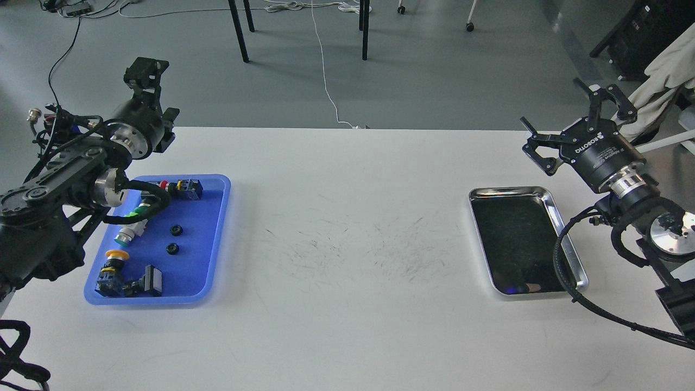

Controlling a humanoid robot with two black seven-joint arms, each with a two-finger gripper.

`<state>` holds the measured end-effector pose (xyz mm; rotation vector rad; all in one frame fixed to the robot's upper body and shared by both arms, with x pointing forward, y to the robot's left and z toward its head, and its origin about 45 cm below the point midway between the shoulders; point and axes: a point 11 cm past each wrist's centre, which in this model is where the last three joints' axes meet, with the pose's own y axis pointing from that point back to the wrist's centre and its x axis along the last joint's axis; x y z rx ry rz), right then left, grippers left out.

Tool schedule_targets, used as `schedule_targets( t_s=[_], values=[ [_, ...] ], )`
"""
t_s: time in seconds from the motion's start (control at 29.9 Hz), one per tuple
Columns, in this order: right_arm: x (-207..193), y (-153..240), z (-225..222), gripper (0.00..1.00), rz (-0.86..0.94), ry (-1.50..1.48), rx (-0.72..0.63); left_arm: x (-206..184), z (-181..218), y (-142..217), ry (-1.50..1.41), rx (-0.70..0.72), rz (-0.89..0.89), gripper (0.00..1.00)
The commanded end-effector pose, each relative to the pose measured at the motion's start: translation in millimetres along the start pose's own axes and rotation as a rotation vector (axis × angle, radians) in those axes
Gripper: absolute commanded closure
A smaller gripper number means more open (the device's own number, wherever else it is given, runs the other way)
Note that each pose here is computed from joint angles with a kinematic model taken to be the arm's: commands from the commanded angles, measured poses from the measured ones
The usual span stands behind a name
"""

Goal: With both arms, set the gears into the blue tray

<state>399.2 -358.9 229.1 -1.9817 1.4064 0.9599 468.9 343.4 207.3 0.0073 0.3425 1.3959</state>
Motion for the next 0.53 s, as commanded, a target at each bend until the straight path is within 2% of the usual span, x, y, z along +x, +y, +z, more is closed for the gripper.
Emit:
schedule_targets(
  t_s=[0.0,0.23,0.33,0.5],
  values=[
    [8,4,-4,0.01,0.023,-0.004,0.016,14,-8,3,0.180,-0.028,-0.041,0.01],
    [11,6,-1,0.01,0.032,-0.014,0.016,-11,-15,-5,0.276,-0.047,-0.123,0.01],
    [12,7,1,0.01,0.034,-0.014,0.011,-28,-4,-15,0.273,-0.064,-0.154,0.01],
    [12,7,3,0.01,0.035,-0.012,0.004,-32,0,-18,0.252,-0.062,-0.153,0.01]
  ],
)
